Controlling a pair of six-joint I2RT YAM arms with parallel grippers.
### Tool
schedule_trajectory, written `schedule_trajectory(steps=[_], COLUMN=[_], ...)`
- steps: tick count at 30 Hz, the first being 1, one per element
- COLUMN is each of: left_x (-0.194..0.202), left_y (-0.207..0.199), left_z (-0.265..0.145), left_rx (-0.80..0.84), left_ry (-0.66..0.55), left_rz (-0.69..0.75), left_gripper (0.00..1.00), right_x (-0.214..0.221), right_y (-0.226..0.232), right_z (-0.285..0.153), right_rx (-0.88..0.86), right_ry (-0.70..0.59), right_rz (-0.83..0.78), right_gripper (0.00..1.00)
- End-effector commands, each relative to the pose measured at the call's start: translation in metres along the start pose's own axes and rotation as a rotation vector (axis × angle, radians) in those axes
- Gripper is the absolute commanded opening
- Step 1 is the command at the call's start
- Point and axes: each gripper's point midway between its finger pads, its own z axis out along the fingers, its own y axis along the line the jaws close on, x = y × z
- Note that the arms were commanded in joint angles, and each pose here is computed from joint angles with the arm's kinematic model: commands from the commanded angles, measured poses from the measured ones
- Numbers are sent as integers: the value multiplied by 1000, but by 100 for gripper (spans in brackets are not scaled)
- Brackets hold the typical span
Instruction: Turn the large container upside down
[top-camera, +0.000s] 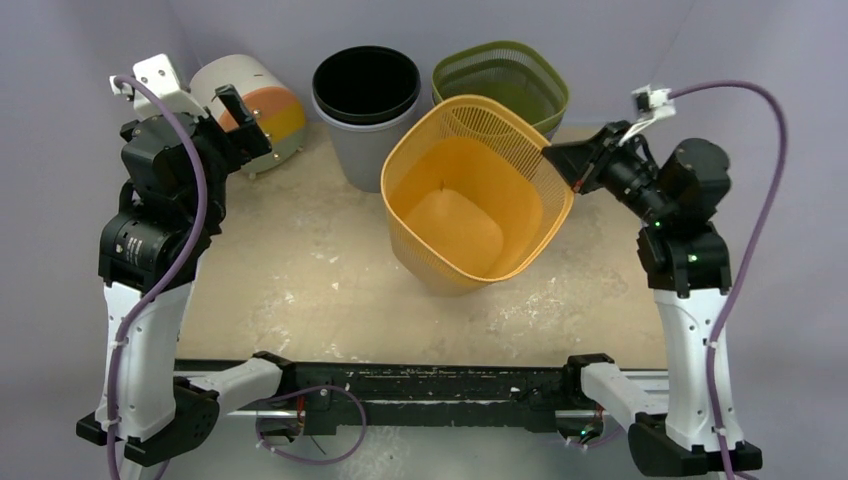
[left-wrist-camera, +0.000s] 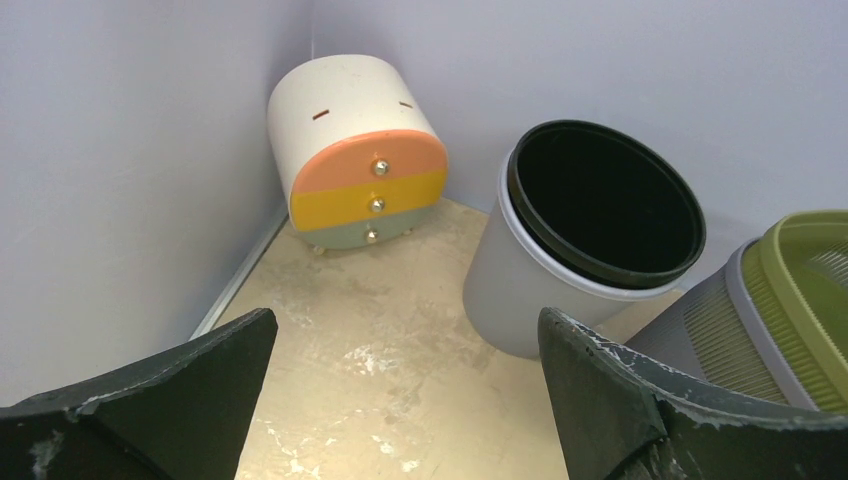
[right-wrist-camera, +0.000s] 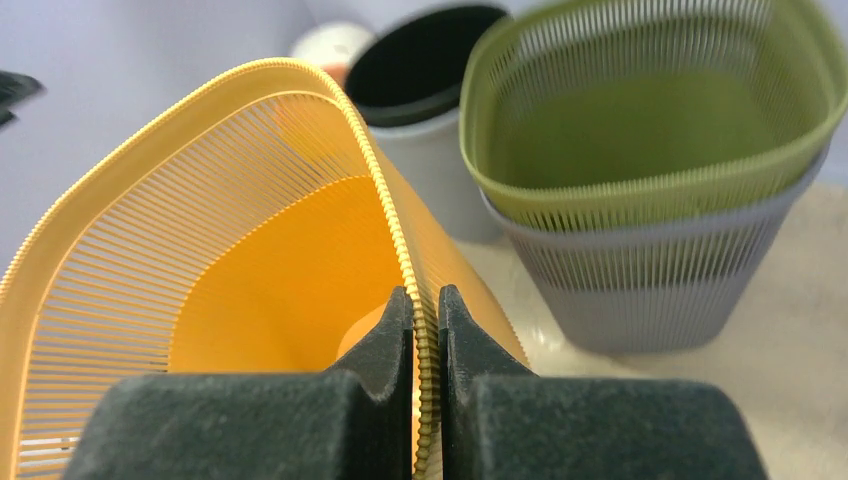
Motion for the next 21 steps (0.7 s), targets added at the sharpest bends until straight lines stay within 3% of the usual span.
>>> schedule_trajectory(steps=[1, 16, 21], left_x=[10, 61, 79], left_y=[-5, -22, -24], left_z=[1, 16, 22], left_rx=[30, 100, 103], left_ry=[18, 132, 163], left_rz=[-2, 35, 52], left_gripper=[99, 98, 98], right_x=[2, 84, 103], right_y=[9, -58, -74], right_z=[-9, 8, 15], right_rx=[-35, 149, 187], right_ry=[-48, 86, 109], right_rz=[-6, 15, 22], right_gripper=[0, 0, 9])
